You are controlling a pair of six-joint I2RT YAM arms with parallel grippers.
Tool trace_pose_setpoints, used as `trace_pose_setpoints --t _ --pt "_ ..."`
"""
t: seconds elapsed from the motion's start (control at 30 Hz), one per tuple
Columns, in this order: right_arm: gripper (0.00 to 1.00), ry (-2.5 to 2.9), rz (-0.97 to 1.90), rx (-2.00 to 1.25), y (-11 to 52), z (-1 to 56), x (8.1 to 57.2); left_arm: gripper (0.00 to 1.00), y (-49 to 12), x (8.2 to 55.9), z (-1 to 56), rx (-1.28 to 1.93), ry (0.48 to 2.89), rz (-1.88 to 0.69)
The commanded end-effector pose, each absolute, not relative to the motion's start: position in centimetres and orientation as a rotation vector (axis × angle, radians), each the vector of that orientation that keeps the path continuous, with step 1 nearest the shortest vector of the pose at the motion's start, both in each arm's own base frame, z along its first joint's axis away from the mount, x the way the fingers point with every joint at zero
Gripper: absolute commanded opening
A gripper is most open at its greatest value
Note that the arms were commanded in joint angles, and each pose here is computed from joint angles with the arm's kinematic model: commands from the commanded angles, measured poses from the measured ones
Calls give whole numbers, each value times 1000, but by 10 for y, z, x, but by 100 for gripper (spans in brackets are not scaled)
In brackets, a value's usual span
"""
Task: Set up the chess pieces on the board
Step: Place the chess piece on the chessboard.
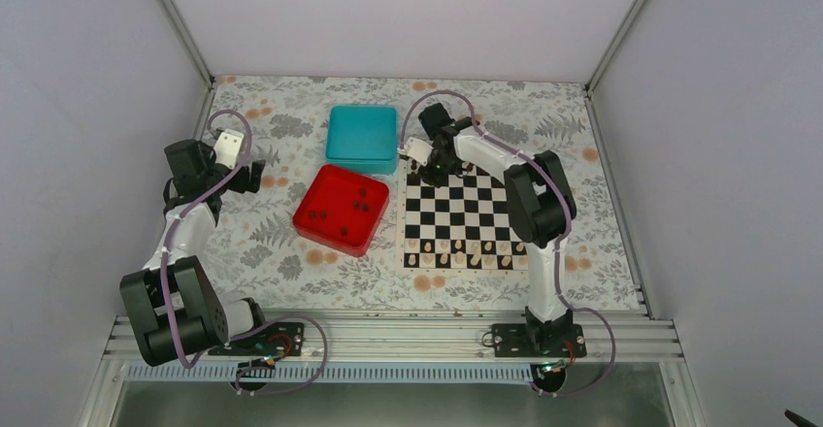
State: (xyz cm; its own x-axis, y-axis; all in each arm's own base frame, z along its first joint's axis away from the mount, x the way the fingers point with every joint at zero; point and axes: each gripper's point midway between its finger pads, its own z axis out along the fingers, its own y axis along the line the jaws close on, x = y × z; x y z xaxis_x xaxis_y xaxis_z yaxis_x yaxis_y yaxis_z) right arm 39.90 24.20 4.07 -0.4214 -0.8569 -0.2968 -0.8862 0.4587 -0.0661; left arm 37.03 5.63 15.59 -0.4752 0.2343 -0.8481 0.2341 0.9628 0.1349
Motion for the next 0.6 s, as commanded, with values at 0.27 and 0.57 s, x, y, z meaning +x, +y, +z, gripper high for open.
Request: trace_pose_setpoints --t 0.27,0.57 --pt "7 2415 128 -1473 241 36 414 100 56 374 160 329 2065 -22" --pt "7 2426 112 -1475 238 30 416 100 55 374 158 330 2070 -33"
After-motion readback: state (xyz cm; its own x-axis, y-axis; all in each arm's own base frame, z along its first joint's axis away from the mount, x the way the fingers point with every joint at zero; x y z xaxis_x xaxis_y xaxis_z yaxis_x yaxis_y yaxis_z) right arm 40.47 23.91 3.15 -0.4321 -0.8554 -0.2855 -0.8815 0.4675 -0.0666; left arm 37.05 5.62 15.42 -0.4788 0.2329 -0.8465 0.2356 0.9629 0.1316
